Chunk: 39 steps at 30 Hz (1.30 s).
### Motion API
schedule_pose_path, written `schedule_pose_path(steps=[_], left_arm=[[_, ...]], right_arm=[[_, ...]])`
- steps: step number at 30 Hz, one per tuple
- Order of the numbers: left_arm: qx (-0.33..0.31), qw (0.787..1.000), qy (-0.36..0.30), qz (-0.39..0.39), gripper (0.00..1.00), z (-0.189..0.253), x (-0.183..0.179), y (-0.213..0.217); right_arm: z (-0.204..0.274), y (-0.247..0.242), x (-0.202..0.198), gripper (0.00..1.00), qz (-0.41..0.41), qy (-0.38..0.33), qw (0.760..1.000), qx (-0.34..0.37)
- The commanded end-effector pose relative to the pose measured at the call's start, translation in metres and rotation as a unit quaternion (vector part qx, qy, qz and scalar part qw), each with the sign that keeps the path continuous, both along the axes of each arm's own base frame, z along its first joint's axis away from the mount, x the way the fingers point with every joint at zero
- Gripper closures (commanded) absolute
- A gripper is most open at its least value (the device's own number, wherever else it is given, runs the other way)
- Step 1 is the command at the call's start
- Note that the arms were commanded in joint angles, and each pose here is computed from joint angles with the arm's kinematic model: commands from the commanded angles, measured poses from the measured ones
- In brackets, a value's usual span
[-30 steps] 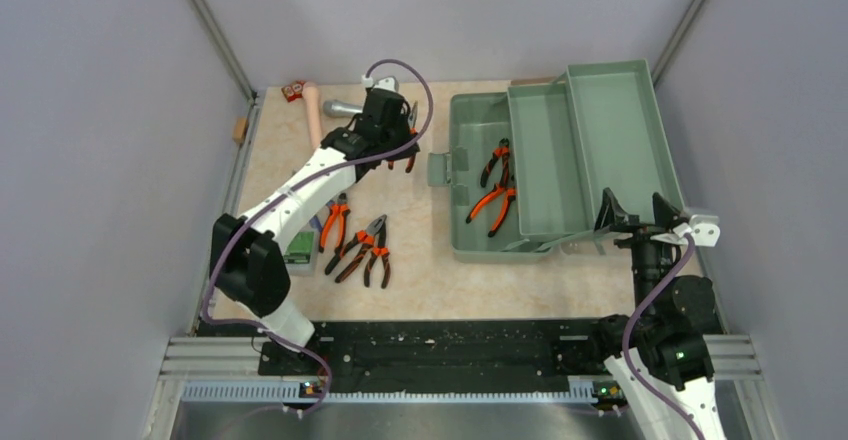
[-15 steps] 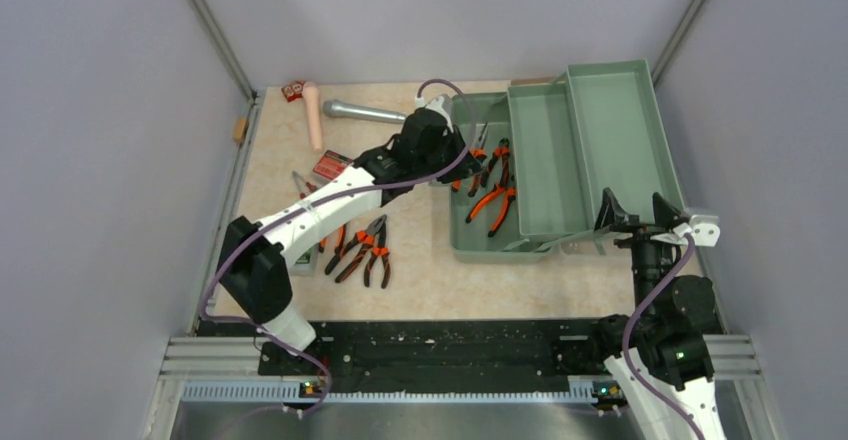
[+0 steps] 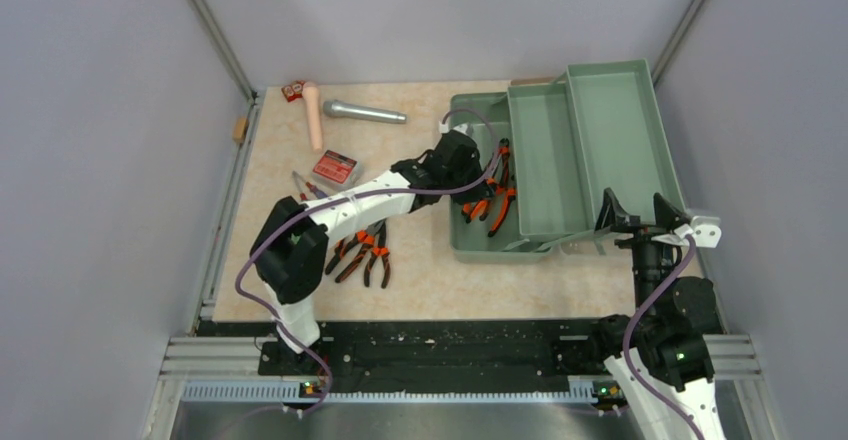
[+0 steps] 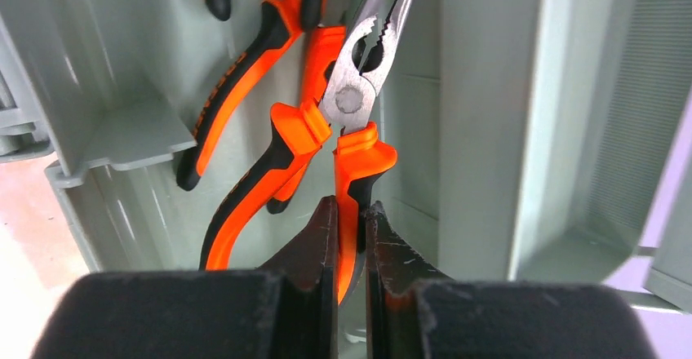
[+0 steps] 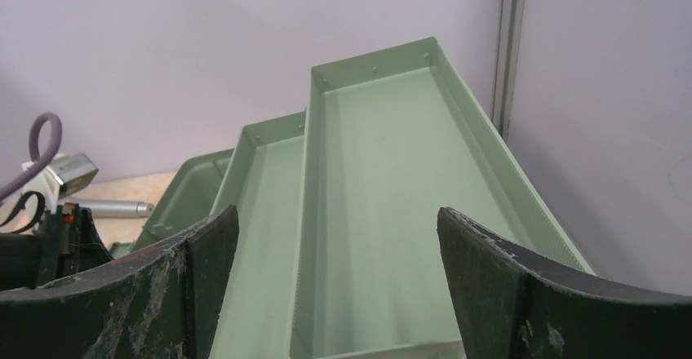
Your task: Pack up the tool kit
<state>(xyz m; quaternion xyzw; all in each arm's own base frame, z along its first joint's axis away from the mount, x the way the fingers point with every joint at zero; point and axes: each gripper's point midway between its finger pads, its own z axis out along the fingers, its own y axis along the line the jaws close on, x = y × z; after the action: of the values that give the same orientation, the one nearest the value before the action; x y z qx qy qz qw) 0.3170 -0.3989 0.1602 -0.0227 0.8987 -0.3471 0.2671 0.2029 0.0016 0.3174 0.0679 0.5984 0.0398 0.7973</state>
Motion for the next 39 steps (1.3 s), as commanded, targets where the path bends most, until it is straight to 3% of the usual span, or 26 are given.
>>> schedule_pose_path(steps=[1, 6, 13, 19, 26, 34, 35, 36, 39], left_arm=[[0.015, 1.0, -0.013, 0.009, 0.93, -0.009, 0.005, -0.002], [0.053, 0.998, -0.014, 0.02, 0.75, -0.024, 0.011, 0.002], [0.053, 0.998, -0.024, 0.019, 0.44, -0.013, 0.009, 0.001], [0.042, 0.995, -0.085, 0.033, 0.33, 0.042, 0.011, 0.019], [0.101, 0.98, -0.145, 0.094, 0.23, 0.076, 0.011, 0.084], [0.229, 0.953, -0.119, 0.156, 0.15, 0.042, -0.018, 0.175], [0.24, 0.951, -0.114, 0.16, 0.15, 0.037, -0.023, 0.184], [0.25, 0.949, -0.105, 0.162, 0.07, 0.03, -0.029, 0.191], [0.259, 0.95, -0.076, 0.16, 0.05, 0.011, -0.047, 0.203]], right_arm=[[0.009, 0.0, -0.003, 0.1, 0.001, -0.019, 1.0, -0.001], [0.009, 0.0, -0.003, 0.1, 0.0, -0.018, 1.0, -0.001], [0.008, 0.0, -0.002, 0.1, 0.0, -0.016, 1.0, -0.001], [0.008, 0.0, -0.003, 0.1, 0.0, -0.018, 1.0, 0.0], [0.009, -0.001, -0.003, 0.1, -0.001, -0.018, 1.0, 0.0], [0.008, -0.001, -0.003, 0.1, -0.001, -0.019, 1.0, 0.0], [0.008, -0.001, -0.003, 0.1, -0.001, -0.019, 1.0, 0.0], [0.009, -0.001, -0.003, 0.1, -0.001, -0.02, 1.0, 0.001], [0.008, -0.001, -0.003, 0.1, -0.001, -0.019, 1.0, 0.001]])
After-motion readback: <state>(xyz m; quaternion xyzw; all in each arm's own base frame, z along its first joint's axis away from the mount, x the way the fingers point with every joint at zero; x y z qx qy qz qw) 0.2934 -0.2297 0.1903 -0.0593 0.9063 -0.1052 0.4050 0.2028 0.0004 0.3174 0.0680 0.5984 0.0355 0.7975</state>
